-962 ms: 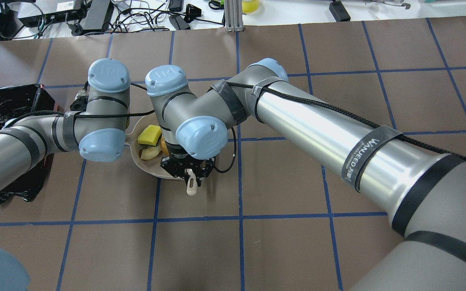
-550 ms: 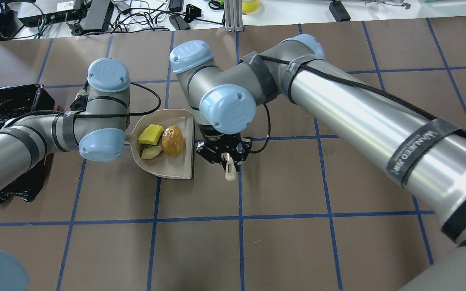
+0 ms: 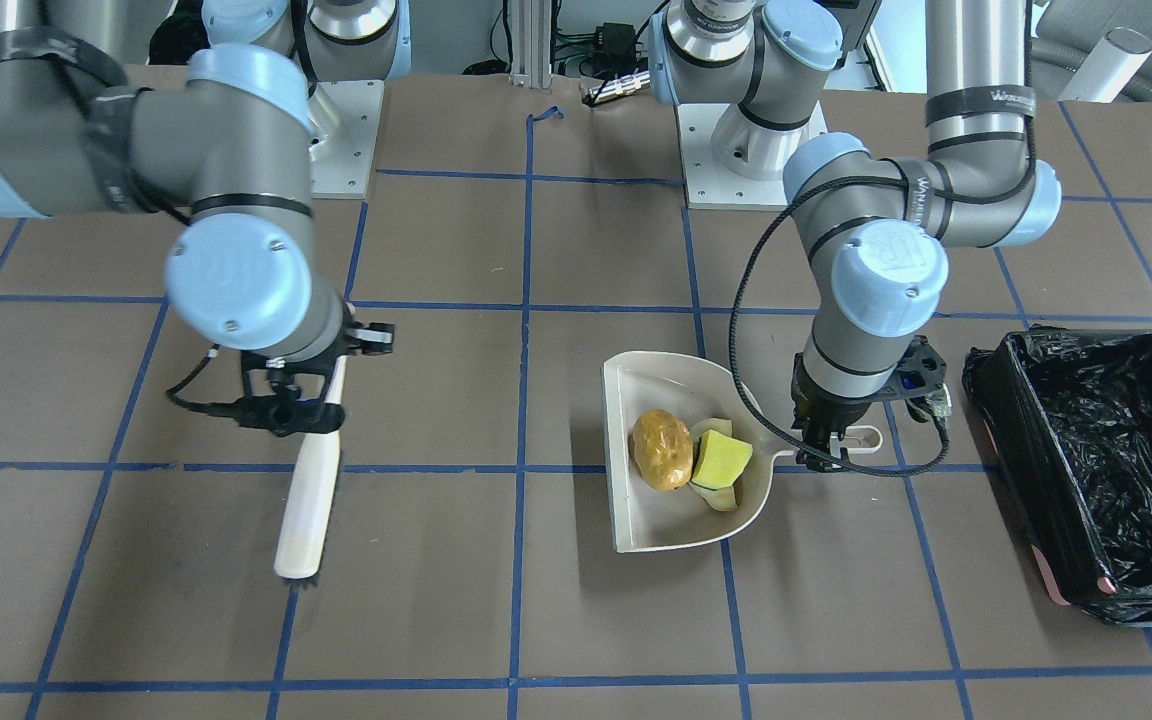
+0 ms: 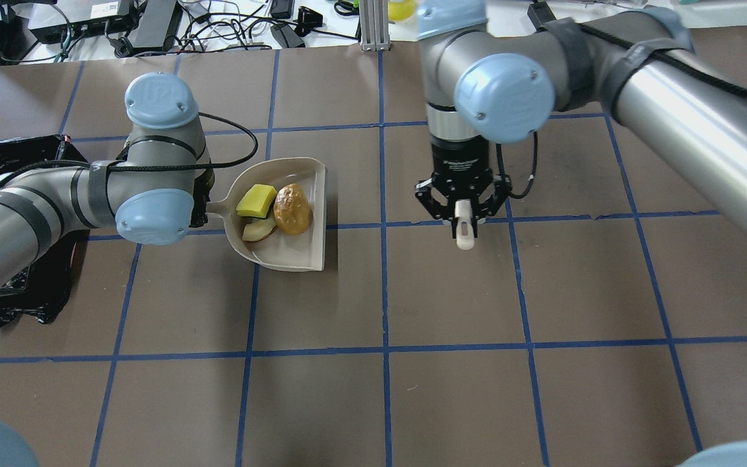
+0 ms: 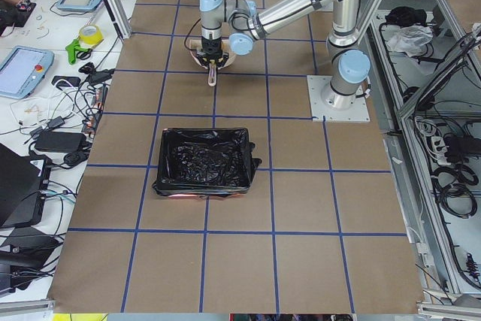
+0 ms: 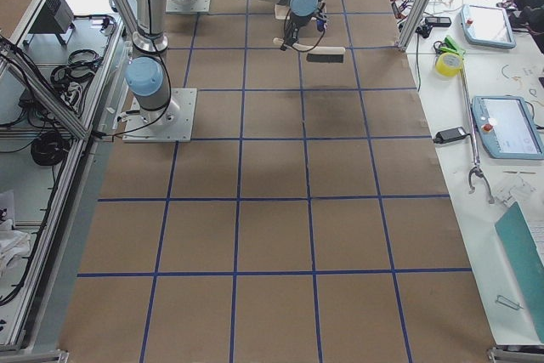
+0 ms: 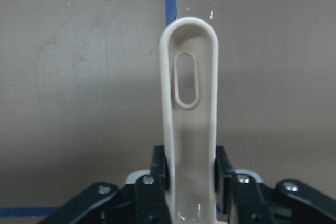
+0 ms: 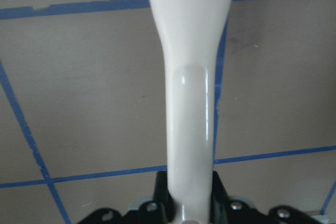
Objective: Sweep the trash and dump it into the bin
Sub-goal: 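Carry the dustpan over the black bin with the left gripper while the right withdraws, then tilt the dustpan over the bin with the left gripper while the right lowers the brush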
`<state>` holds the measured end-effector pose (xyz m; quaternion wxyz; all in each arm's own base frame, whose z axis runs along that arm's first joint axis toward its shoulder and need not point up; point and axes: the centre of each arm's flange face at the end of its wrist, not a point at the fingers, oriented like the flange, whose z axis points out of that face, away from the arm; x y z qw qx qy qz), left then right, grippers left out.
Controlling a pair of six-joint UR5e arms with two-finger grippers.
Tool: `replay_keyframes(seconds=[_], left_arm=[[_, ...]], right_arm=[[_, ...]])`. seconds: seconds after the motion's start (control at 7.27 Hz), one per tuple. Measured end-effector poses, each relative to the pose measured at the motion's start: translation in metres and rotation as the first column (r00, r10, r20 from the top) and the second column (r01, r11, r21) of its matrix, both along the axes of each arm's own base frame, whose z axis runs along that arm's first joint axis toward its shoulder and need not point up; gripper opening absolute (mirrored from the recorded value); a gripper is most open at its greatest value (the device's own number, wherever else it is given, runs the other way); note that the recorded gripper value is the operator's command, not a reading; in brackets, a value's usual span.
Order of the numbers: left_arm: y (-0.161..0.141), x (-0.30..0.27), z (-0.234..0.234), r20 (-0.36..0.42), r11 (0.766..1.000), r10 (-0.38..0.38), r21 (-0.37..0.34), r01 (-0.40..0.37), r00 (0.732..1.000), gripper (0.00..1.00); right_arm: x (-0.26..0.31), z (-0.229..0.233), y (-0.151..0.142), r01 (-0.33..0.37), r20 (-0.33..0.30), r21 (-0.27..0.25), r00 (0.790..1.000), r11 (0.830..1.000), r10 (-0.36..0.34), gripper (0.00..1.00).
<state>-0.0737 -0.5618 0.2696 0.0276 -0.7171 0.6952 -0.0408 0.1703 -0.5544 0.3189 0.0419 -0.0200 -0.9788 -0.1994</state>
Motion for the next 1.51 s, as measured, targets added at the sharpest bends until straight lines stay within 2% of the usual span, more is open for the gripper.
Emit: replay_keyframes(seconds=[0.28, 0.69, 0.96, 1.24, 1.38, 1.51], left_arm=[[-0.016, 0.045, 0.043, -0.102, 1.000, 0.017, 0.000, -0.018, 0.995, 0.00], [-0.027, 0.120, 0.107, -0.106, 0.998, -0.040, -0.042, 0.036, 0.994, 0.00], [-0.020, 0.202, 0.125, -0.083, 0.990, -0.132, -0.057, 0.127, 0.988, 0.00], [0.002, 0.293, 0.133, -0.048, 0.978, -0.202, -0.054, 0.200, 0.978, 0.00], [0.011, 0.331, 0.136, -0.023, 0.970, -0.238, -0.046, 0.237, 0.971, 0.00], [0.018, 0.364, 0.140, 0.001, 0.961, -0.272, -0.040, 0.272, 0.962, 0.00]], right_arm=[[-0.098, 0.000, -0.022, -0.053, 0.016, -0.005, 0.998, 0.999, 0.053, 0.00], [-0.223, -0.026, -0.042, -0.075, 0.035, -0.025, 0.997, 0.997, 0.076, 0.00], [-0.264, -0.061, -0.047, -0.078, 0.054, -0.019, 0.995, 0.997, 0.079, 0.01], [-0.269, -0.085, -0.042, -0.082, 0.066, -0.009, 0.994, 0.997, 0.082, 0.02], [-0.269, -0.090, -0.041, -0.082, 0.067, -0.008, 0.994, 0.997, 0.082, 0.06], [-0.269, -0.093, -0.039, -0.080, 0.067, -0.005, 0.995, 0.997, 0.080, 0.35]])
